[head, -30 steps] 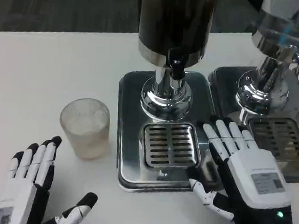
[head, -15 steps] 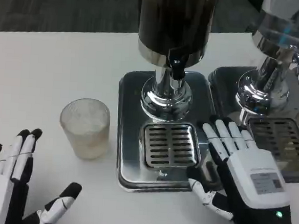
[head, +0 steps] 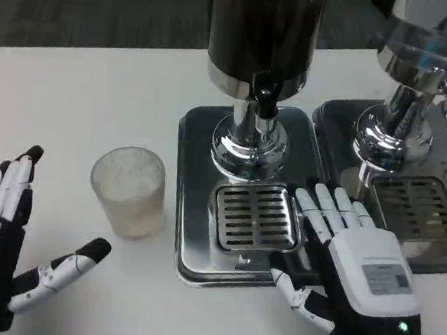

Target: Grasp the cup under the faucet to collect the drink, then remove the cup.

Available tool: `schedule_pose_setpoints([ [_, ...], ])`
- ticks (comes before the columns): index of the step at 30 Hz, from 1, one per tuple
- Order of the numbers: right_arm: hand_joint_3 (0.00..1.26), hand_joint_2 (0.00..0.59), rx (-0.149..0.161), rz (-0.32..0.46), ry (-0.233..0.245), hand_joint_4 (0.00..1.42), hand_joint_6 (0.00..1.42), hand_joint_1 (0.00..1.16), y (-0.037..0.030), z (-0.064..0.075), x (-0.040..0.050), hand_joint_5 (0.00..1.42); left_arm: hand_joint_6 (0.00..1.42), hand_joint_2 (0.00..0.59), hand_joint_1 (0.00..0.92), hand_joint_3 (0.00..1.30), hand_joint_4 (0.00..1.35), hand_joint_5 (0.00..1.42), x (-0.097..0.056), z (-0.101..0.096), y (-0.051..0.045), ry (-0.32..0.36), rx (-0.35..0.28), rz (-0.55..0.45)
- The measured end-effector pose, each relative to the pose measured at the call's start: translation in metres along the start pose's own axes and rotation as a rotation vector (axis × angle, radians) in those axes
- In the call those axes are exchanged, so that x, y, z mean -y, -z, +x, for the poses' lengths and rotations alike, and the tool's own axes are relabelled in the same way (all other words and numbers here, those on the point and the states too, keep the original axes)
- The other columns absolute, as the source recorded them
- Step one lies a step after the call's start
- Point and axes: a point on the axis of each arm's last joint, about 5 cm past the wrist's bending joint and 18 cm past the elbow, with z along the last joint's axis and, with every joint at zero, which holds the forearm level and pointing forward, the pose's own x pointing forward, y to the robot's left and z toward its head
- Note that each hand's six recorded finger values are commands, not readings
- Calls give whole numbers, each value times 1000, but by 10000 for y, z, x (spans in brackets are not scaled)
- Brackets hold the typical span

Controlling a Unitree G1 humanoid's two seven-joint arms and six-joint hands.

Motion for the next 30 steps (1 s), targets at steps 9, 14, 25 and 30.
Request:
schedule_pose_setpoints([
  [9, 76, 436, -20, -9, 16, 0, 64, 235, 10, -10, 18, 0, 0, 0, 0, 0, 0, 0, 284, 150, 155, 7, -86, -182],
  [14, 76, 437, -22, -12, 20, 0, 65, 225, 11, 2, 22, 0, 0, 0, 0, 0, 0, 0, 390, 183, 218, 57, -108, -194],
  [25, 84, 437, -45, -20, 42, 0, 65, 211, -27, 37, 11, 0, 0, 0, 0, 0, 0, 0, 476, 407, 223, 84, -81, -226],
  [30, 85, 437, -52, -17, 48, 0, 70, 208, -37, 40, 6, 0, 0, 0, 0, 0, 0, 0, 509, 499, 198, 103, -71, -226],
])
